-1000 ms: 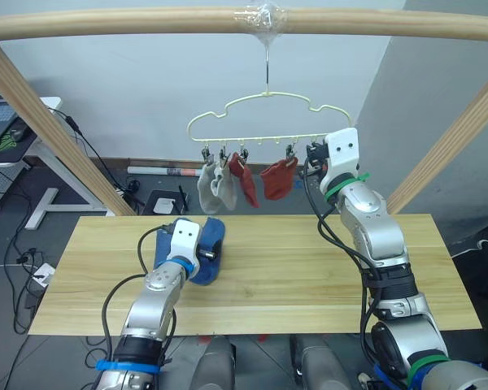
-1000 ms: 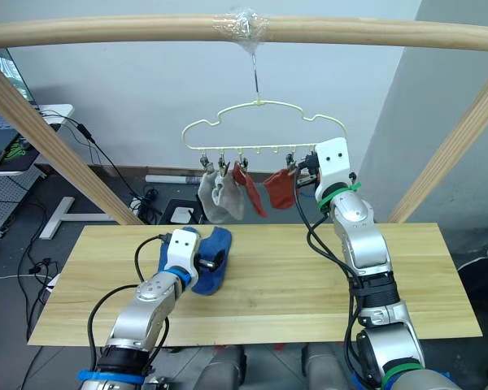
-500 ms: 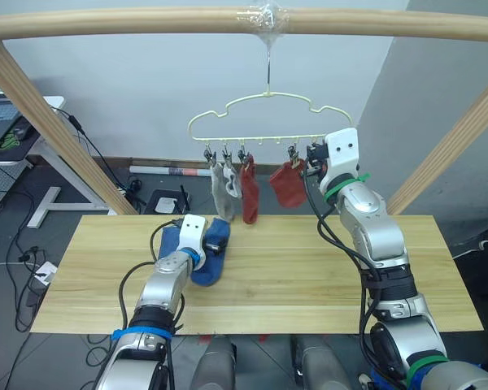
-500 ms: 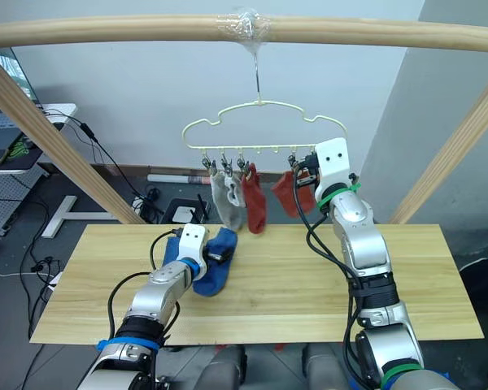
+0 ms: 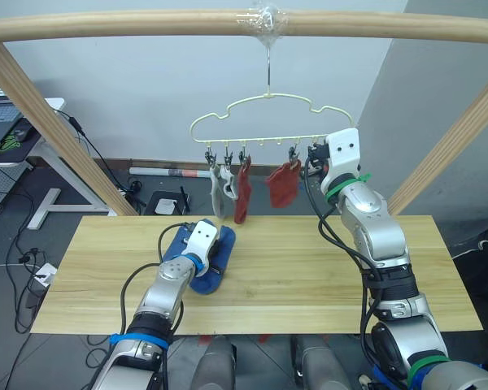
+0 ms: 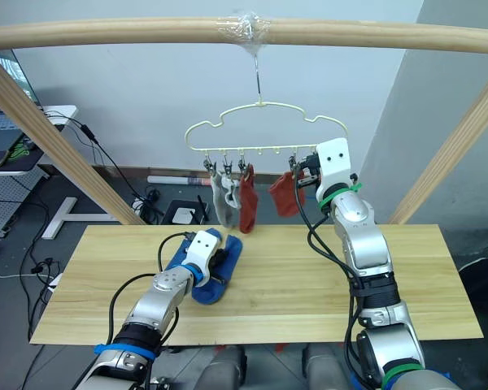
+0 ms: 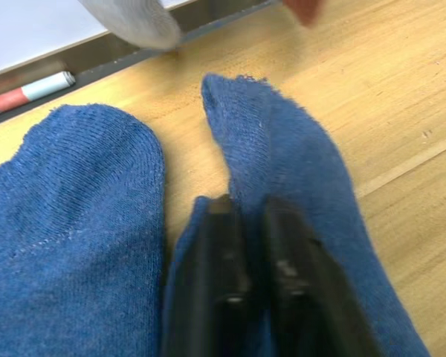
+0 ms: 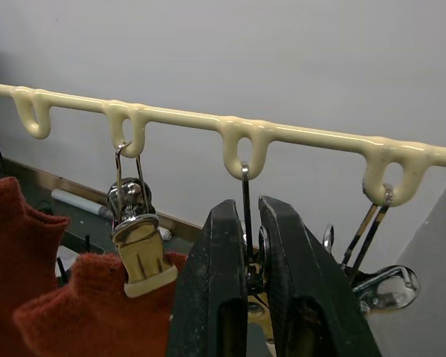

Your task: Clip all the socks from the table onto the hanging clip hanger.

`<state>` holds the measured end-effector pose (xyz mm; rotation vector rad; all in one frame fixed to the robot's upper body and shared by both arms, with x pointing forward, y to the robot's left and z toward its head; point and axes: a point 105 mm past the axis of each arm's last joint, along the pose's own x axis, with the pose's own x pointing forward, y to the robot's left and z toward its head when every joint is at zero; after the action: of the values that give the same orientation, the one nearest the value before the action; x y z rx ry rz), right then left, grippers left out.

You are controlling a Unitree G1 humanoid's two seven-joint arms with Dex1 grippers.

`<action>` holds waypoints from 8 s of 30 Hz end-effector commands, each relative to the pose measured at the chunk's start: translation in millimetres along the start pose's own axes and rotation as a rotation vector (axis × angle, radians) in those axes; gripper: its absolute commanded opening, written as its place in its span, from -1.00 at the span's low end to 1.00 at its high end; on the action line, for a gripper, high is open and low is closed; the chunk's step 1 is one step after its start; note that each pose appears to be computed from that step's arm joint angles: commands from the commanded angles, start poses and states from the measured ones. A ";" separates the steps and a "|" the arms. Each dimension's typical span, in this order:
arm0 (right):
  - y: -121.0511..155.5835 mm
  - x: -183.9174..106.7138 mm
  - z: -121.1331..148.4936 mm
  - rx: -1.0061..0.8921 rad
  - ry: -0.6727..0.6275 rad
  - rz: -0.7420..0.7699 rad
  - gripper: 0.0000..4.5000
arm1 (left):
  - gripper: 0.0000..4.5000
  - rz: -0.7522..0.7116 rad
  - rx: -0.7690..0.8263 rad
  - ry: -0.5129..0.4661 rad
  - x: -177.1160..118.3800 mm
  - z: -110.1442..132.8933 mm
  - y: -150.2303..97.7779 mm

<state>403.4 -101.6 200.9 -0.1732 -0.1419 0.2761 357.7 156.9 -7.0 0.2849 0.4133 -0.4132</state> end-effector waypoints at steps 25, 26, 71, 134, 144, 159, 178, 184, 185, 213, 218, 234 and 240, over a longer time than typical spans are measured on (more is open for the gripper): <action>-25.0 -22.9 40.2 0.779 0.405 0.294 -0.99 | -0.98 -0.823 -0.739 -0.354 -67.8 157.7 -95.7; -22.5 -23.9 41.0 0.793 0.414 0.310 -0.99 | -0.98 -0.840 -0.767 -0.351 -66.3 159.9 -98.1; -6.0 -33.4 54.2 0.822 0.427 0.403 -0.99 | -0.98 -1.007 -1.031 -0.386 -45.1 196.7 -105.8; -22.7 -36.1 65.8 0.891 0.390 0.403 0.63 | -1.00 -1.076 -1.002 -0.419 -55.9 206.8 -108.8; -38.1 -65.8 73.7 0.738 0.279 0.402 0.98 | -1.00 -1.018 -0.951 -0.398 -33.8 208.8 -124.0; -30.6 -96.0 21.3 0.424 0.285 0.258 1.00 | 0.67 -0.898 -0.759 -0.303 -24.5 169.9 -110.3; -14.8 -63.6 11.9 0.000 -0.050 -0.111 0.19 | 1.00 -0.492 0.103 -0.670 -135.7 209.9 -40.9; -13.6 -48.2 12.6 0.051 -0.058 -0.144 -0.26 | 1.00 -0.448 0.107 -0.687 -141.2 211.2 -41.7; -14.8 -46.4 12.0 0.066 -0.056 -0.153 -0.26 | 1.00 -0.447 0.108 -0.687 -141.1 211.9 -41.4; -15.8 -4.0 37.2 0.071 -0.158 -0.149 -0.26 | 1.00 -0.430 0.160 -0.762 -149.9 232.4 -42.2; -13.7 -0.3 38.3 0.082 -0.159 -0.144 -0.26 | 1.00 -0.427 0.164 -0.766 -149.5 234.5 -40.7; -12.8 5.4 38.1 0.091 -0.158 -0.142 -0.26 | 1.00 -0.424 0.164 -0.782 -151.5 236.4 -42.0; -13.3 5.7 38.5 0.092 -0.161 -0.142 -0.26 | 1.00 -0.427 0.163 -0.785 -151.8 237.2 -42.5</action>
<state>408.8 -107.4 221.7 -0.0482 -0.2255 0.1560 296.5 88.5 246.7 0.1589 -0.2700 -0.9290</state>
